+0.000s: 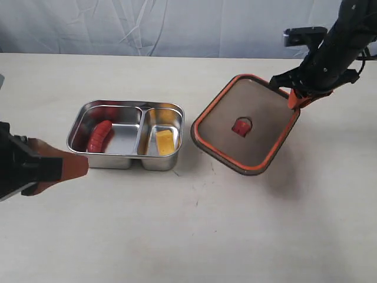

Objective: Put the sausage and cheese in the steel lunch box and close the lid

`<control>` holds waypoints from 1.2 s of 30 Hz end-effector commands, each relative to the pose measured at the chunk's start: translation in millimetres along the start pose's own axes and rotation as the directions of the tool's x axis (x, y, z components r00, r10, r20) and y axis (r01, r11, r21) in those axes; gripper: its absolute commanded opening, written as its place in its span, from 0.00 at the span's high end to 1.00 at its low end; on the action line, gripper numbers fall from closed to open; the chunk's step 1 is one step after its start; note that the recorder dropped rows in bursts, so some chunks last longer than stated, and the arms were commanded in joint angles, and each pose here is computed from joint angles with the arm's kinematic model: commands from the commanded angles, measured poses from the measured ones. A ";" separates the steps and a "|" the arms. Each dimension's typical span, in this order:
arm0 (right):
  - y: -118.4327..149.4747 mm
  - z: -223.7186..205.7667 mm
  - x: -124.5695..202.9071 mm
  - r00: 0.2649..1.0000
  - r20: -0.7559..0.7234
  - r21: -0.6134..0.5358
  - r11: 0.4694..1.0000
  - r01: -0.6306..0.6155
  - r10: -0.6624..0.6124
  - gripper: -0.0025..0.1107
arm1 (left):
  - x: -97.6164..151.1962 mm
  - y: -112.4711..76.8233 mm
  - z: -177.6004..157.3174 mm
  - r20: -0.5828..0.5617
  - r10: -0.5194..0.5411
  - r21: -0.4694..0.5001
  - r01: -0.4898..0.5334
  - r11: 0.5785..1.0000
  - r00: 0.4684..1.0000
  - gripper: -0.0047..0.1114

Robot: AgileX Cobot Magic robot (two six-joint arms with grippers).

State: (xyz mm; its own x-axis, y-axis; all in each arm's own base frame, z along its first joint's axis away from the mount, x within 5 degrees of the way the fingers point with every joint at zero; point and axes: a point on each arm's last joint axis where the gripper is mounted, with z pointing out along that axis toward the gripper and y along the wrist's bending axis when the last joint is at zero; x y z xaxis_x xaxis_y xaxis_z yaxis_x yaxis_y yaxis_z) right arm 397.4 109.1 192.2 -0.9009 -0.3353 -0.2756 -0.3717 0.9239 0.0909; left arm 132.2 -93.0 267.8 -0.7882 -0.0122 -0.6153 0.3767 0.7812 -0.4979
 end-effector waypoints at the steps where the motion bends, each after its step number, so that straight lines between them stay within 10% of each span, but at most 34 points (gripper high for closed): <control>1: -6.7 -25.7 -3.7 0.995 0.096 -0.067 0.997 -0.032 0.039 0.99 | -5.6 -0.2 -0.5 0.076 -0.061 0.013 0.061 0.998 0.995 0.54; 9: 3.9 -45.8 -6.8 0.983 0.158 -0.205 0.977 -0.061 0.094 0.99 | -24.7 4.0 -1.8 0.278 -0.181 0.020 0.183 0.983 0.943 0.46; 18: 18.8 -51.6 -7.5 0.981 0.157 -0.367 0.929 -0.050 0.115 0.99 | -31.9 11.2 22.8 0.248 -0.387 0.078 0.380 0.922 0.888 0.44; 36: 22.2 -52.0 -6.9 0.980 0.132 -0.410 0.909 -0.081 0.147 0.99 | -39.4 1.9 48.1 0.178 -0.293 0.228 0.250 0.941 0.939 0.44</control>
State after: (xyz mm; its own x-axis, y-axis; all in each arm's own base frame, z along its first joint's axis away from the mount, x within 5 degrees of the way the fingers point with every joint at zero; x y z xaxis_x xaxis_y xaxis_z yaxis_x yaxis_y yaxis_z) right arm 383.8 123.3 241.9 -0.9069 -0.1965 -0.3728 -0.3705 0.7932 0.4833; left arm 186.3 -119.8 258.3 -0.7653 -0.3467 -0.5424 0.2597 0.6047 -0.7529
